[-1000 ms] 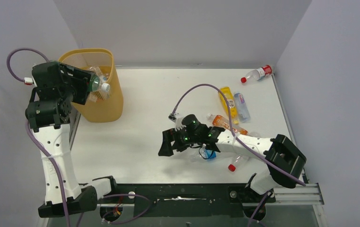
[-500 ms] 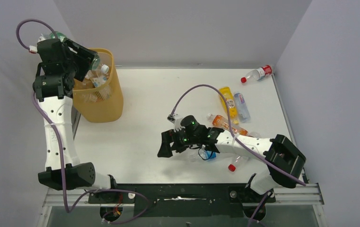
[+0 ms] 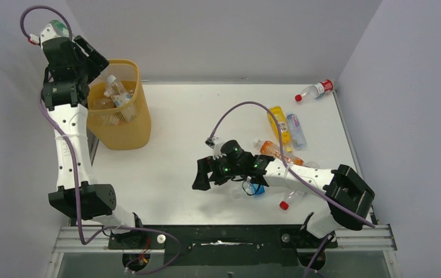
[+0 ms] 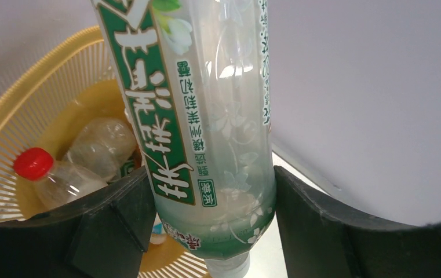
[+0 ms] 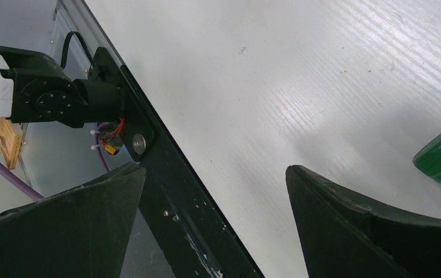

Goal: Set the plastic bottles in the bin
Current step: Place the plastic bottle in the trash bin, then pick up the plastic bottle from the corner of the board.

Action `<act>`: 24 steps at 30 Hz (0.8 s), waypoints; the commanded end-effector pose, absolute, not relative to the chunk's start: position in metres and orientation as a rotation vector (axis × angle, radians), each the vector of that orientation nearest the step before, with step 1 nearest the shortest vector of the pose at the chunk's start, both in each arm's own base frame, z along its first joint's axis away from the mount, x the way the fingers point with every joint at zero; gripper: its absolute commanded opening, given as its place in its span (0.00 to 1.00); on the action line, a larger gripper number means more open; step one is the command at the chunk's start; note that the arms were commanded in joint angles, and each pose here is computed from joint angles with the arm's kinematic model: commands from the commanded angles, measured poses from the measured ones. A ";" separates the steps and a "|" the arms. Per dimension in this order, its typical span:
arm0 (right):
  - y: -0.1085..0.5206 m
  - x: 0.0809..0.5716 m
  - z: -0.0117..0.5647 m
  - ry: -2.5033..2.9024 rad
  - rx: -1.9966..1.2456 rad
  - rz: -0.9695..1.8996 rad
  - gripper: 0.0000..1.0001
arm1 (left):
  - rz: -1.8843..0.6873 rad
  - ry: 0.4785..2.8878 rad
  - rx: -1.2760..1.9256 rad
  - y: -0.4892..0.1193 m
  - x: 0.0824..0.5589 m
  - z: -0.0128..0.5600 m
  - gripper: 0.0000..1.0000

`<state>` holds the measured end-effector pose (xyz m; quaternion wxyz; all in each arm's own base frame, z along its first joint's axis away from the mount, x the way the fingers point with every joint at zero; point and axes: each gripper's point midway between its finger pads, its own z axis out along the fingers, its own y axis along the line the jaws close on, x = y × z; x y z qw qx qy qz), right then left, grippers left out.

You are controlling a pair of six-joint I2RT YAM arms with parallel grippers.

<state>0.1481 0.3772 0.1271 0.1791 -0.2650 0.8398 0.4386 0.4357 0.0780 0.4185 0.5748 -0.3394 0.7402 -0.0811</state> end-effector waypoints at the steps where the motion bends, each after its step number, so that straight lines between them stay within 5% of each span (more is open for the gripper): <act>1: 0.385 0.158 0.151 2.297 -0.719 1.247 0.98 | -0.078 1.685 -0.631 0.088 0.433 0.426 0.76; 6: 0.387 0.161 0.149 2.310 -0.724 1.224 0.98 | -0.052 1.699 -0.566 0.085 0.421 0.407 0.97; 15: 0.388 0.169 0.157 2.314 -0.718 1.177 0.98 | -0.013 1.665 -0.526 0.082 0.403 0.429 0.98; 24: 0.364 0.214 0.176 2.301 -0.572 1.019 0.98 | -0.242 1.719 -0.243 -0.034 0.402 0.464 0.98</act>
